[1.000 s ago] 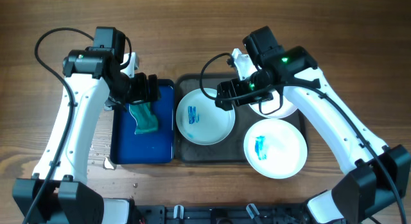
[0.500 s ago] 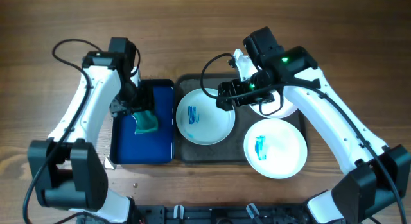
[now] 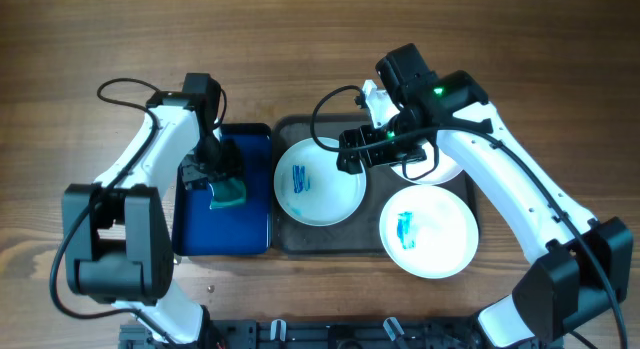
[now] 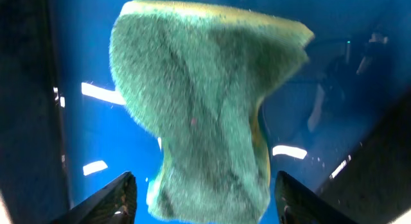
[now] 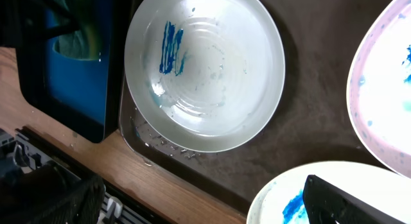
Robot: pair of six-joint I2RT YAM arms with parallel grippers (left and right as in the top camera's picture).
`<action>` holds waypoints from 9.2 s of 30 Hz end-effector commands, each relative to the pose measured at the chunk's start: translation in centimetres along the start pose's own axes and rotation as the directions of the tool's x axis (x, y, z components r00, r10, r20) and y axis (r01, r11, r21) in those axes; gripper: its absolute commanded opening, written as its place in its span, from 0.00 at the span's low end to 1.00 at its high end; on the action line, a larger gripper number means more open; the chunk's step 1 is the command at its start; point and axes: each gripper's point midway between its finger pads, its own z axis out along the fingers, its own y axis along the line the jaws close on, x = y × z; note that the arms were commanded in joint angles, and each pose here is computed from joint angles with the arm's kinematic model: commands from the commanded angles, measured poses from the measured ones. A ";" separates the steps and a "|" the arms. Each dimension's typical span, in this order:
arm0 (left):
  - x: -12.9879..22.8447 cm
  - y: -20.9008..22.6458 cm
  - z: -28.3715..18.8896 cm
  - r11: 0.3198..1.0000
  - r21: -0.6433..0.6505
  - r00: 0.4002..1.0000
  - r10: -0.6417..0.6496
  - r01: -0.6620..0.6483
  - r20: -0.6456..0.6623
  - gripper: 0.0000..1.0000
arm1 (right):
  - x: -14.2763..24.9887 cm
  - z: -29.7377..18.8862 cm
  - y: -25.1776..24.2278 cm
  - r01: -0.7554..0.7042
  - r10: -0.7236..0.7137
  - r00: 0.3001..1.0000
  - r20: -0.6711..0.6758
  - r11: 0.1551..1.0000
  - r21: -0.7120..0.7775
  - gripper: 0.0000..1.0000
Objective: Clean dirty plates on tray and stack at the side
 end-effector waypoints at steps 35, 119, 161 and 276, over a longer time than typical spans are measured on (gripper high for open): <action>-1.2 -0.4 -4.5 0.992 0.077 0.979 -0.115 0.104 0.168 0.04 | -0.1 1.2 -1.7 -0.077 0.077 0.997 0.004 0.995 0.067 0.96; 6.1 -16.0 -4.0 0.916 0.320 0.970 0.214 -0.241 0.117 0.04 | 2.7 13.5 -6.0 -0.259 0.260 0.963 0.070 0.966 -0.029 0.04; 11.1 -24.0 3.5 0.847 0.371 0.917 0.399 -0.381 0.030 0.04 | 3.4 13.6 -5.5 -0.267 0.269 0.963 0.034 0.962 -0.053 0.04; 0.4 -1.3 -2.6 0.989 -0.098 0.991 -0.106 0.114 0.086 0.04 | -0.1 8.7 -5.4 -0.063 0.052 0.985 0.163 0.996 0.062 0.05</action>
